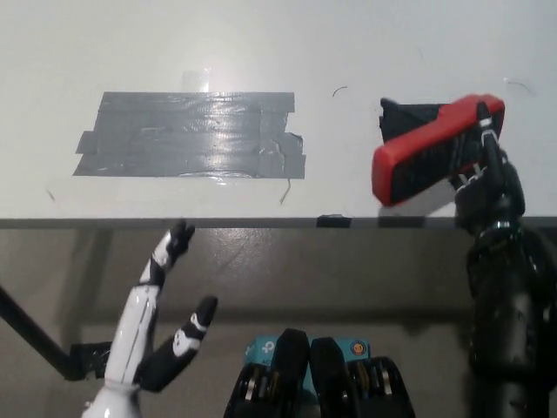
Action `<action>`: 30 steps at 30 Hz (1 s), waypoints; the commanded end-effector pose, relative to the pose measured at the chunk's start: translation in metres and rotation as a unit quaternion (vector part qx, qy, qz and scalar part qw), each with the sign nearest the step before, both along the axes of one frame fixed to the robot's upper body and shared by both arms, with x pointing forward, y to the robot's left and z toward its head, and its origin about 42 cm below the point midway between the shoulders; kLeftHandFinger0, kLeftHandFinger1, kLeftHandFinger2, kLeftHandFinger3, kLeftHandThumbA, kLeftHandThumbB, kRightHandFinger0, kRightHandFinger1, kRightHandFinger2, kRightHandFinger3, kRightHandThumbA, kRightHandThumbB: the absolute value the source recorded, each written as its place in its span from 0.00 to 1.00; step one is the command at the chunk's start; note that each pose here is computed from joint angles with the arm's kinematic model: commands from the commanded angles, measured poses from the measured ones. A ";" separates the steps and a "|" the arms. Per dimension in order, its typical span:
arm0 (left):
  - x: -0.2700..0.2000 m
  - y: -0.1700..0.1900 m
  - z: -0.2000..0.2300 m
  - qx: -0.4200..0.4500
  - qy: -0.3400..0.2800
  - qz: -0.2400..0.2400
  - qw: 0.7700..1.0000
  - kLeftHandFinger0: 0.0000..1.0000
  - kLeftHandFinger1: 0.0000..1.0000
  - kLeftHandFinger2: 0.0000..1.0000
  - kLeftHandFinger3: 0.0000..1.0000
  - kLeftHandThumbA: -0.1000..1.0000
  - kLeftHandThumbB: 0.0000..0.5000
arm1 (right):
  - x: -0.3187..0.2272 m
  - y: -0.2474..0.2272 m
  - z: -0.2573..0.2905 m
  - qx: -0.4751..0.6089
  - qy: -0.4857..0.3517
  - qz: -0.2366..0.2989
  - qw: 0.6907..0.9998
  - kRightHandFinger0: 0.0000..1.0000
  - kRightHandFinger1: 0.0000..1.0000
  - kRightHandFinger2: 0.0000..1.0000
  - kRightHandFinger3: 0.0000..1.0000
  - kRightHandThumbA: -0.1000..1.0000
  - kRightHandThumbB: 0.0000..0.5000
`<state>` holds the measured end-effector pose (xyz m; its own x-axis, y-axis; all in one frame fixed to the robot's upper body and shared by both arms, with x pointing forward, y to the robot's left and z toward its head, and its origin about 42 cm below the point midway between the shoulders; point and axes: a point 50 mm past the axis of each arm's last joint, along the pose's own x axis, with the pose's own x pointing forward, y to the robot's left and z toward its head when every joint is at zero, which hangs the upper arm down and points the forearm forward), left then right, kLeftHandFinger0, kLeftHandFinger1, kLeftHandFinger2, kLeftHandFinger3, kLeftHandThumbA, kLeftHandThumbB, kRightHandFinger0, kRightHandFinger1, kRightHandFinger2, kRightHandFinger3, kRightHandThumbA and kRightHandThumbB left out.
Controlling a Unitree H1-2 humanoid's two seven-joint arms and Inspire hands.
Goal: The robot first picks the multimeter with right hand and then unfolds the black stand on the back of it using left hand
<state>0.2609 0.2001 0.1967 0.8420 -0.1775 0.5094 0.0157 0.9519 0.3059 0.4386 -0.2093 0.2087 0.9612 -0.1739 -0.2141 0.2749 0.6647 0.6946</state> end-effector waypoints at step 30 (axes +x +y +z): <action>0.024 -0.049 0.147 -0.040 -0.179 -0.090 0.979 1.00 1.00 1.00 1.00 1.00 0.66 | -0.123 0.068 0.163 0.129 -0.428 0.326 0.833 0.00 0.16 0.57 0.27 0.00 0.33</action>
